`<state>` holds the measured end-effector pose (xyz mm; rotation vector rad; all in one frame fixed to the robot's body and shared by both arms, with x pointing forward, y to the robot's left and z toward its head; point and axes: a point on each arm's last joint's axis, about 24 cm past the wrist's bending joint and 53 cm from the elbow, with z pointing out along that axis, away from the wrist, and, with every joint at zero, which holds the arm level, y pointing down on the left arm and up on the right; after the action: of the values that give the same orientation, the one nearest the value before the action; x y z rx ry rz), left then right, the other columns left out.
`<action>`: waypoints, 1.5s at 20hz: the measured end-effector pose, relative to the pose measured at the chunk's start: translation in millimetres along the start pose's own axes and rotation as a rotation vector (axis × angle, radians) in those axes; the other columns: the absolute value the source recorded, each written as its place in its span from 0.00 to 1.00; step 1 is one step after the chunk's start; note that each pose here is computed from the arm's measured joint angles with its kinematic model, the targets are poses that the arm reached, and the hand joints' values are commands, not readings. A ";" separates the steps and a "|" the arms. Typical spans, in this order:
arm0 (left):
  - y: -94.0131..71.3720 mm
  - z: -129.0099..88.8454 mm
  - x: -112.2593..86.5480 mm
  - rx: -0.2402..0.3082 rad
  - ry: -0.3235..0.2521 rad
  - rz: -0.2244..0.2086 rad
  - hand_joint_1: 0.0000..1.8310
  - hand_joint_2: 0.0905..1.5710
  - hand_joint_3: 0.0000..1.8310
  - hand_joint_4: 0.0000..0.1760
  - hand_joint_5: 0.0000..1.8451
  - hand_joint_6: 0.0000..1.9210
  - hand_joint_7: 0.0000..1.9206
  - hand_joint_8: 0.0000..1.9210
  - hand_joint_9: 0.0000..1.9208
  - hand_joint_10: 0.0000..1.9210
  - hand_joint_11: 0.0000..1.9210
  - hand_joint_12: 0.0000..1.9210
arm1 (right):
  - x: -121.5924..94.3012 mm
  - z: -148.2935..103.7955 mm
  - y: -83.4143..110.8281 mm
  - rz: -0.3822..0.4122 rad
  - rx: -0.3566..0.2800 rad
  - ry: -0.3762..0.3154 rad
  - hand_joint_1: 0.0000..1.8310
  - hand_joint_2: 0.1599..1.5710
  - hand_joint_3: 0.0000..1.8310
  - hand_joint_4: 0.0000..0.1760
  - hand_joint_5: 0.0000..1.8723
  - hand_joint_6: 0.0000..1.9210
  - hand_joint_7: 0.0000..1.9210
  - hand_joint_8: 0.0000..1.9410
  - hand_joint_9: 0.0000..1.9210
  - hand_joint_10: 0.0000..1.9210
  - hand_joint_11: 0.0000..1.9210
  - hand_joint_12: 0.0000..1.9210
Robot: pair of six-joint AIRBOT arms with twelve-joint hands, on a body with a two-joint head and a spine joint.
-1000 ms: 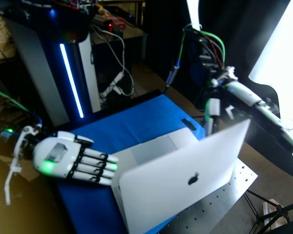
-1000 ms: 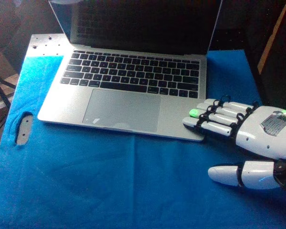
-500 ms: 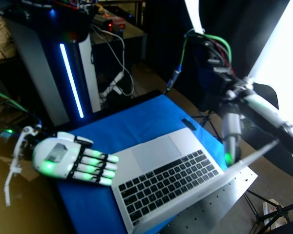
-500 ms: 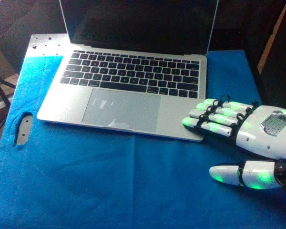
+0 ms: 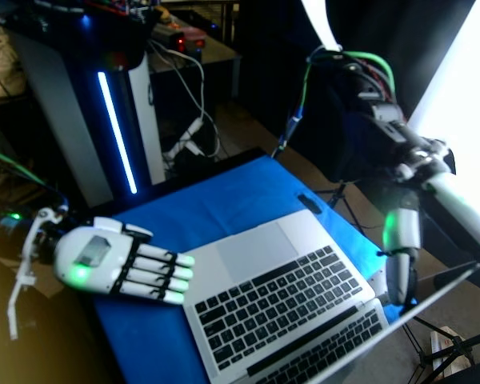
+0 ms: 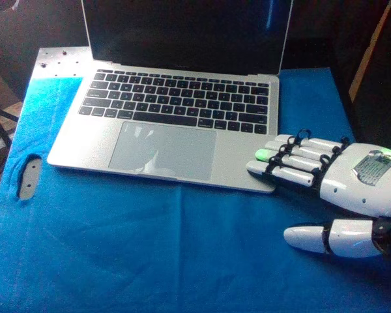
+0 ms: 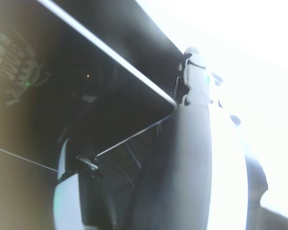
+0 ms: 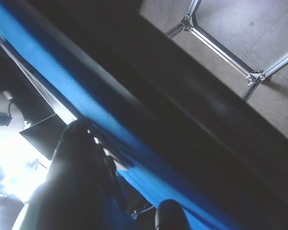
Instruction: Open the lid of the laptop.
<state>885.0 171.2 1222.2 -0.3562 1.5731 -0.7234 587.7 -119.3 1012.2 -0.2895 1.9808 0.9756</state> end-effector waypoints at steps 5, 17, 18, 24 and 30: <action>-4.7 -25.9 1.5 0.075 -0.026 -0.016 0.40 0.62 0.00 1.00 0.00 0.00 0.00 0.00 0.00 0.00 0.00 0.00 | 0.1 0.0 0.2 0.009 -0.001 0.000 0.00 0.84 0.00 0.00 0.00 0.00 0.00 0.00 0.00 0.00 0.00 0.00; -56.8 -110.0 -25.9 0.356 -0.151 0.043 0.38 0.60 0.00 0.96 0.00 0.00 0.00 0.00 0.00 0.00 0.00 0.00 | -4.2 -1.4 -2.7 0.064 0.021 -0.018 0.00 0.81 0.00 0.00 0.00 0.00 0.00 0.00 0.00 0.00 0.00 0.00; -55.2 -113.1 -33.9 0.358 -0.169 0.044 0.39 0.59 0.00 0.94 0.00 0.00 0.00 0.00 0.00 0.00 0.00 0.00 | -4.2 -1.4 -2.7 0.064 0.021 -0.018 0.00 0.81 0.00 0.00 0.00 0.00 0.00 0.00 0.00 0.00 0.00 0.00; -57.8 -143.8 -20.8 0.414 -0.155 0.059 0.40 0.58 0.00 0.53 0.00 0.00 0.00 0.00 0.00 0.00 0.00 0.00 | -10.7 -6.7 -6.5 0.075 0.040 -0.028 0.00 0.82 0.00 0.00 0.00 0.00 0.00 0.00 0.00 0.00 0.00 0.00; -19.1 -181.2 8.5 0.431 -0.067 -0.128 0.41 0.57 0.00 0.58 0.00 0.00 0.00 0.00 0.00 0.00 0.00 0.00 | -67.2 -33.7 -15.7 0.145 0.063 -0.210 0.17 0.77 0.00 0.21 0.00 0.00 0.00 0.00 0.00 0.00 0.00 0.00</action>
<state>704.2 194.7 1226.8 -0.1595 1.2973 -1.1120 614.6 -165.1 1067.6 -0.0066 1.8545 0.9903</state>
